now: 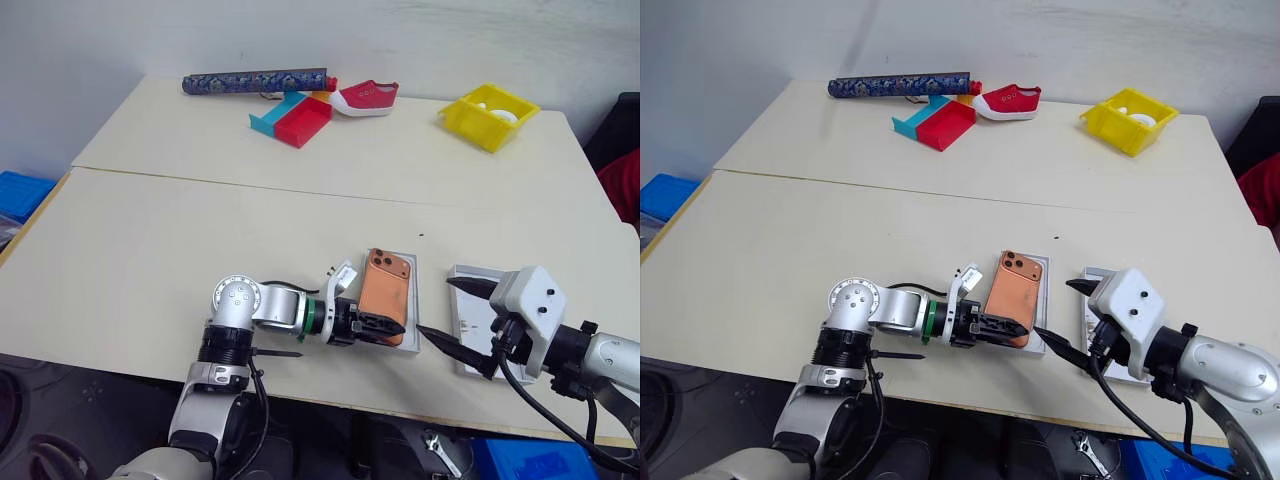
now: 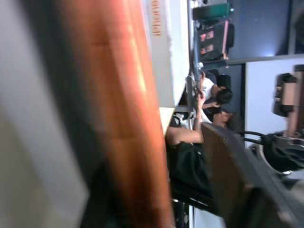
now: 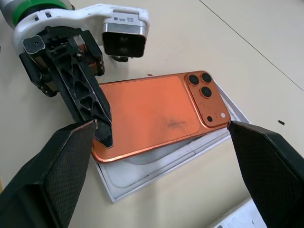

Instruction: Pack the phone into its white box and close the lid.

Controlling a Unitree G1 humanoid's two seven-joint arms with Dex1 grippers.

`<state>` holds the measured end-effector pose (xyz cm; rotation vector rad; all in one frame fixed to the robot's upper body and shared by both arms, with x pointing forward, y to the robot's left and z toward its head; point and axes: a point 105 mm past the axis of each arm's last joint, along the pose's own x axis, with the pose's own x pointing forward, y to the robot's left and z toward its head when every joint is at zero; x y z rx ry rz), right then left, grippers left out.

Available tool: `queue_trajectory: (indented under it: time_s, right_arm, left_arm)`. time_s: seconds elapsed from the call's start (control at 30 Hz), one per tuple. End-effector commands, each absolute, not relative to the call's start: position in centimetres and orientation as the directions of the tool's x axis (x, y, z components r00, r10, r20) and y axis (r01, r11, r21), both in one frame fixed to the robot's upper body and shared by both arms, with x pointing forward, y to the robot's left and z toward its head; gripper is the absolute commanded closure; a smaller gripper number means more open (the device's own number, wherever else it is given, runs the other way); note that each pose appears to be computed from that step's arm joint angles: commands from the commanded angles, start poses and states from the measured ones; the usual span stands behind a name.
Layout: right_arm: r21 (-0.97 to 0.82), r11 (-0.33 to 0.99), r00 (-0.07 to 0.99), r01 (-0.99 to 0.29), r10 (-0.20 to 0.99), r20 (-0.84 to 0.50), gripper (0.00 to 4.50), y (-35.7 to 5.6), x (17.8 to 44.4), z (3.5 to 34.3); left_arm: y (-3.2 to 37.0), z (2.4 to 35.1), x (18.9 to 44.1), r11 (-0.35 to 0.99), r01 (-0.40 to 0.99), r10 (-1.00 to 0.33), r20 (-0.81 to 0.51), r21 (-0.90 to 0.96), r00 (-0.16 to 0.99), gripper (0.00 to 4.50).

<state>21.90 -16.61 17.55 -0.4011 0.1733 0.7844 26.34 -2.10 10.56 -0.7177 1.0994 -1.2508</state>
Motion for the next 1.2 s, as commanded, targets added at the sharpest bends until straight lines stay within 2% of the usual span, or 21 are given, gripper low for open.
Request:
queue_trajectory:
  time_s: [0.03, 0.07, 0.53, 0.87, 1.2]
  right_arm:
    - [-0.314, 0.628, 0.701, -0.712, 0.656, -0.279, 0.00, -16.3, 21.7, 18.1]
    - [-0.314, 0.629, 0.702, -0.711, 0.656, -0.278, 0.00, -16.3, 21.7, 18.1]
    - [-0.304, 0.660, 0.725, -0.687, 0.644, -0.243, 0.00, -16.2, 21.9, 17.9]
    - [-0.305, 0.676, 0.741, -0.671, 0.630, -0.234, 0.00, -16.4, 21.8, 17.9]
    - [-0.296, 0.686, 0.746, -0.665, 0.625, -0.229, 0.00, -16.3, 21.6, 17.7]
  left_arm:
    - [-2.3, 11.8, 25.9, 0.181, 0.450, -0.966, -0.243, -0.875, -0.084, 1.25]
    - [-2.3, 11.9, 25.8, 0.174, 0.457, -0.966, -0.241, -0.872, -0.091, 0.96]
    - [-1.6, 13.5, 25.9, 0.158, 0.622, -0.938, -0.314, -0.766, -0.149, 0.96]
    - [-1.8, 14.0, 25.6, 0.099, 0.713, -0.920, -0.337, -0.694, -0.201, 0.96]
    - [-1.0, 14.3, 25.8, 0.069, 0.746, -0.910, -0.348, -0.663, -0.225, 0.96]
